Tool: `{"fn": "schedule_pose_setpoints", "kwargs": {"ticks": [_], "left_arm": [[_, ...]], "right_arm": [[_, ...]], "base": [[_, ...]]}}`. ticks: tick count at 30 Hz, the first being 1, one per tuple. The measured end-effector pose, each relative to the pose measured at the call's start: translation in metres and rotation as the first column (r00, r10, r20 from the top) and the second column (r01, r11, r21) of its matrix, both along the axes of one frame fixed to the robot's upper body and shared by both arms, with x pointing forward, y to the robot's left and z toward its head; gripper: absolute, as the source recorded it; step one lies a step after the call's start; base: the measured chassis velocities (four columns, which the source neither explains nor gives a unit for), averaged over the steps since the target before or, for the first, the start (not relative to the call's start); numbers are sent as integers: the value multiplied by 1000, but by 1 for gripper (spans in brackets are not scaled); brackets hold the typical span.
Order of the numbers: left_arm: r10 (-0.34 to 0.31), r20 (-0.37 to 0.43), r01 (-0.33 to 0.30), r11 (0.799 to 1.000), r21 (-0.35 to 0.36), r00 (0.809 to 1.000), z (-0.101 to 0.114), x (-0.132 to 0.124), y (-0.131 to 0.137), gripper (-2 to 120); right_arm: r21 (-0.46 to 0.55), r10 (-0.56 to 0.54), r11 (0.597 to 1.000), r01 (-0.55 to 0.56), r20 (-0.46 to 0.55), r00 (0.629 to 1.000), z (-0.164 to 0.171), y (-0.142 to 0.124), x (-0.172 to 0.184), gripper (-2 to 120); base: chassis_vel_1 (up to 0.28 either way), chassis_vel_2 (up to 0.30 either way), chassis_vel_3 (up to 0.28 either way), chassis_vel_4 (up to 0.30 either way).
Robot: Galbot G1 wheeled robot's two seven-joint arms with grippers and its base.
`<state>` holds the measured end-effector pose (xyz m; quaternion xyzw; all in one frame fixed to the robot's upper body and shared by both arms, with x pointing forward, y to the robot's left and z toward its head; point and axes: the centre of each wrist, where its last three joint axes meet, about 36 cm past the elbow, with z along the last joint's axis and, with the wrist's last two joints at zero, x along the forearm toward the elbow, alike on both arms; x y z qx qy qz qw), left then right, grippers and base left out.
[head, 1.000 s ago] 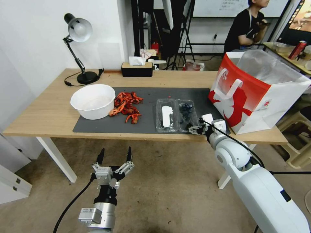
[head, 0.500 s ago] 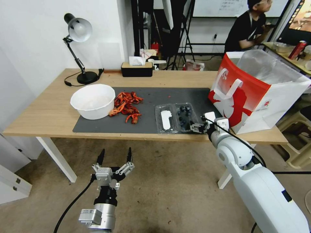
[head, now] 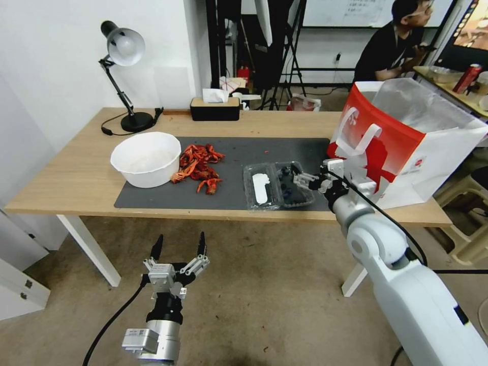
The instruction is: Close the takeout container lid, then place the container into the takeout bag.
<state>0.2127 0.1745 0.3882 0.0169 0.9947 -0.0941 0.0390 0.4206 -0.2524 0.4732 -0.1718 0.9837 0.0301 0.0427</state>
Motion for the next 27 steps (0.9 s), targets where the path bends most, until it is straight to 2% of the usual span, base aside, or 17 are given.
{"fn": "schedule_pose_setpoints", "kwargs": {"ticks": [2, 7, 10, 13, 18, 27], "left_arm": [[-2, 0, 2, 1000, -5, 1000, 0, -1, 0, 100], [-7, 1, 7, 1000, -8, 1000, -1, -2, -2, 100], [-14, 1, 14, 1000, -14, 1000, -1, -4, -4, 100], [-18, 0, 18, 1000, -16, 1000, -2, -5, -5, 100], [-29, -1, 29, 999, -22, 1000, -2, -7, -8, 100], [-34, -4, 34, 999, -22, 999, -3, -11, -11, 100]], "right_arm": [[32, 53, 998, -57, 125, 991, -23, -12, -15, 100], [37, 74, 996, -82, 183, 980, -50, -27, -43, 100], [37, 59, 997, -69, 209, 976, -77, -41, -75, 100], [42, 39, 998, -50, 229, 973, -89, -49, -93, 100], [65, -6, 998, -9, 222, 975, -120, -56, -138, 100], [115, -39, 993, 23, 143, 989, -146, -46, -174, 100]], "base": [[0, 0, 0, 0], [0, 0, 0, 0], [0, 0, 0, 0], [0, 0, 0, 0], [0, 0, 0, 0], [0, 0, 0, 0]]}}
